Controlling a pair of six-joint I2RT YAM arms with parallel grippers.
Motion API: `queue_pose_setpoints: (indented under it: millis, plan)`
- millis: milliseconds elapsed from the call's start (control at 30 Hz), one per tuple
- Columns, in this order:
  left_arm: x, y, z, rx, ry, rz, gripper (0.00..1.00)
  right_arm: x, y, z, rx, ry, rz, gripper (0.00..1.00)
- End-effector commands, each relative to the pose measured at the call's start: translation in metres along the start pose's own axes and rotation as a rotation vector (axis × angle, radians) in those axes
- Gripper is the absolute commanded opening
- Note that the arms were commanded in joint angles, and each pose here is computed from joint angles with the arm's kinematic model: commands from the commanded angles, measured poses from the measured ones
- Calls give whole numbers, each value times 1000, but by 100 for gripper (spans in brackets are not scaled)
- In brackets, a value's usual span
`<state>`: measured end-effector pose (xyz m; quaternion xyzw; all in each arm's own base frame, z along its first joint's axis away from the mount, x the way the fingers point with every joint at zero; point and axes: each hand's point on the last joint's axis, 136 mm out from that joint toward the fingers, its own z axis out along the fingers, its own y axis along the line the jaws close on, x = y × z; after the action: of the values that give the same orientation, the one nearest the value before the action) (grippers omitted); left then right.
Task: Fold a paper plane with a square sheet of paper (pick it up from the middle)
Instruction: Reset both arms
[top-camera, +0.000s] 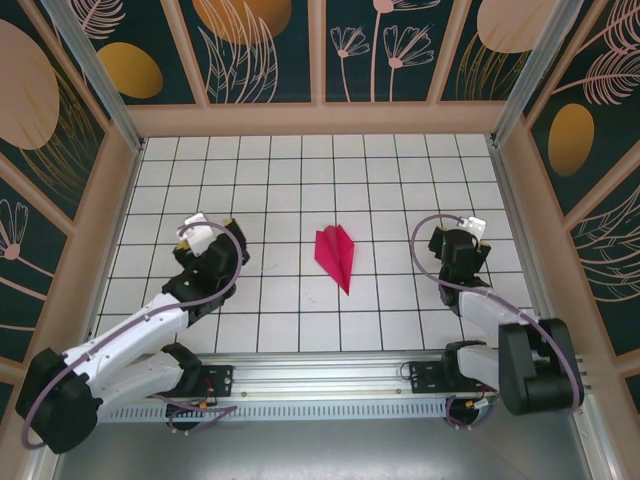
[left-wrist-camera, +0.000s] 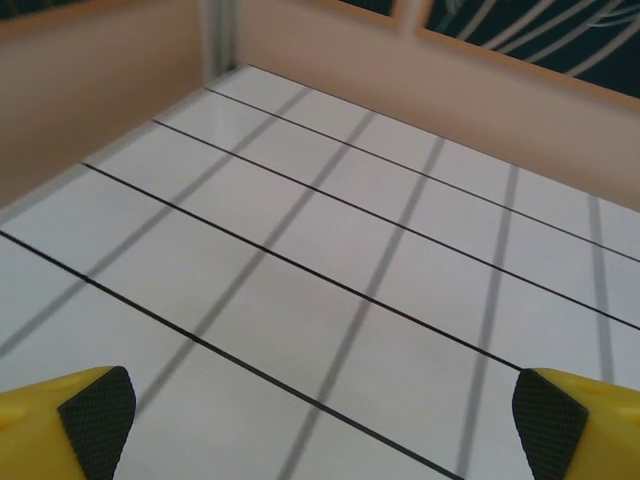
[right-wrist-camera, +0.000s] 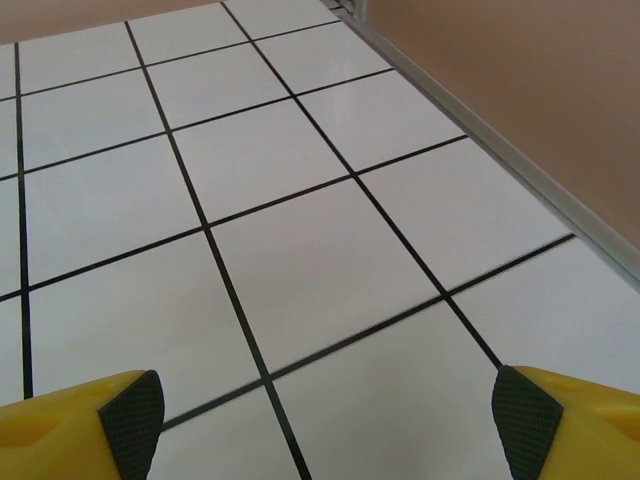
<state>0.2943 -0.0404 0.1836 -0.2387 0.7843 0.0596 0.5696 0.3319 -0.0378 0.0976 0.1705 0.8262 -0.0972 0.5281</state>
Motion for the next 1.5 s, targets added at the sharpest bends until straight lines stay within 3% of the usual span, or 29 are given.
queue_pose_setpoints:
  millis: [0,133,300,467,500,533,667,800,1000,1033,1067,1133,1200,1267,1467]
  plan:
    - [-9,32,15,-91,-35,74,98,-41,26,8,-158,-192,54,87]
    - [-8,62,28,-179,-92,88,98,-44,50,16,-266,-217,-47,84]
    - [-10,69,41,-148,-125,88,99,-35,50,15,-388,-260,-39,87]
    - [-5,73,50,-120,-197,186,99,-32,45,19,-385,-254,-20,88]
    - [-1,76,52,-119,-197,188,99,-33,44,19,-383,-262,-18,89]
    - [0,78,54,-112,-206,180,99,-32,45,19,-383,-255,-20,98]
    - [0,67,63,-26,-241,185,98,-32,45,19,-381,-259,-21,99]
    - [-15,66,61,18,-346,130,99,-33,45,19,-382,-259,-21,99]
    - [-10,41,82,135,-353,159,98,-32,45,19,-381,-259,-21,99]
    - [-11,41,84,135,-367,155,99,-33,45,19,-383,-261,-21,99]
    - [-3,44,90,145,-308,148,99,-33,45,19,-383,-259,-21,99]
    - [-8,51,95,149,-340,95,98,-33,45,19,-384,-258,-22,99]
    - [3,47,111,158,-230,125,99,-32,45,19,-386,-257,-22,99]
    - [-3,48,107,162,-281,111,99,-33,45,19,-386,-258,-22,99]
    - [-1,48,106,160,-267,119,98,-32,45,19,-384,-257,-22,99]
